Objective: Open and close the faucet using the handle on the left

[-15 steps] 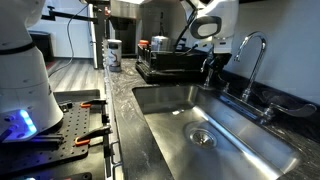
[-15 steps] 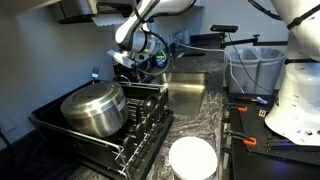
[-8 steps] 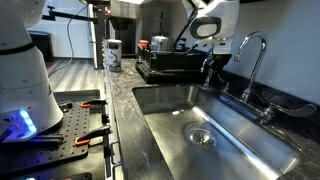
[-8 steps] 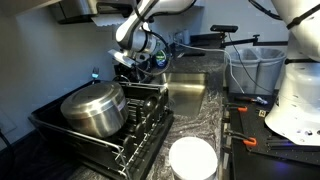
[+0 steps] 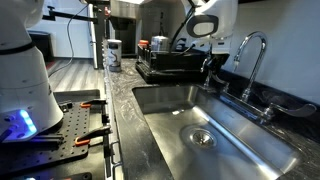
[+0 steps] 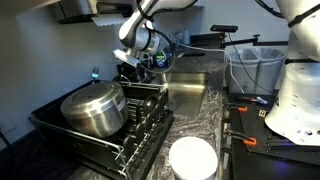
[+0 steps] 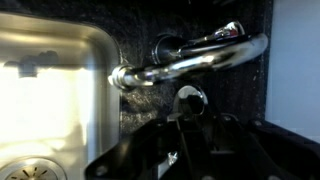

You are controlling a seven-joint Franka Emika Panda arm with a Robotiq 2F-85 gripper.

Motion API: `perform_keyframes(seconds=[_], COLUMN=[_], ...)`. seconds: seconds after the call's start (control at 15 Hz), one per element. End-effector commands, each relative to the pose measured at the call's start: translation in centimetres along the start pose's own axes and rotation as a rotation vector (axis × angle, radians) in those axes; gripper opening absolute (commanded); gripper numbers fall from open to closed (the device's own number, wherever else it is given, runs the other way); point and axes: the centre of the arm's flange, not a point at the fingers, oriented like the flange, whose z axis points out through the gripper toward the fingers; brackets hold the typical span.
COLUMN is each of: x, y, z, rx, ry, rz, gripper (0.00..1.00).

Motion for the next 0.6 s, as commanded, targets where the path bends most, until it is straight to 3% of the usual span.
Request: perform_keyframes(seconds=[0.0, 0.53], x=[-1.2, -1.4], y=[3.1, 5.1], z=[-2.2, -3.4], rx=[-0.019, -0.021], ry=[-0.016, 0.006], rz=[-0.013, -0.067], gripper=[0.05, 0.05])
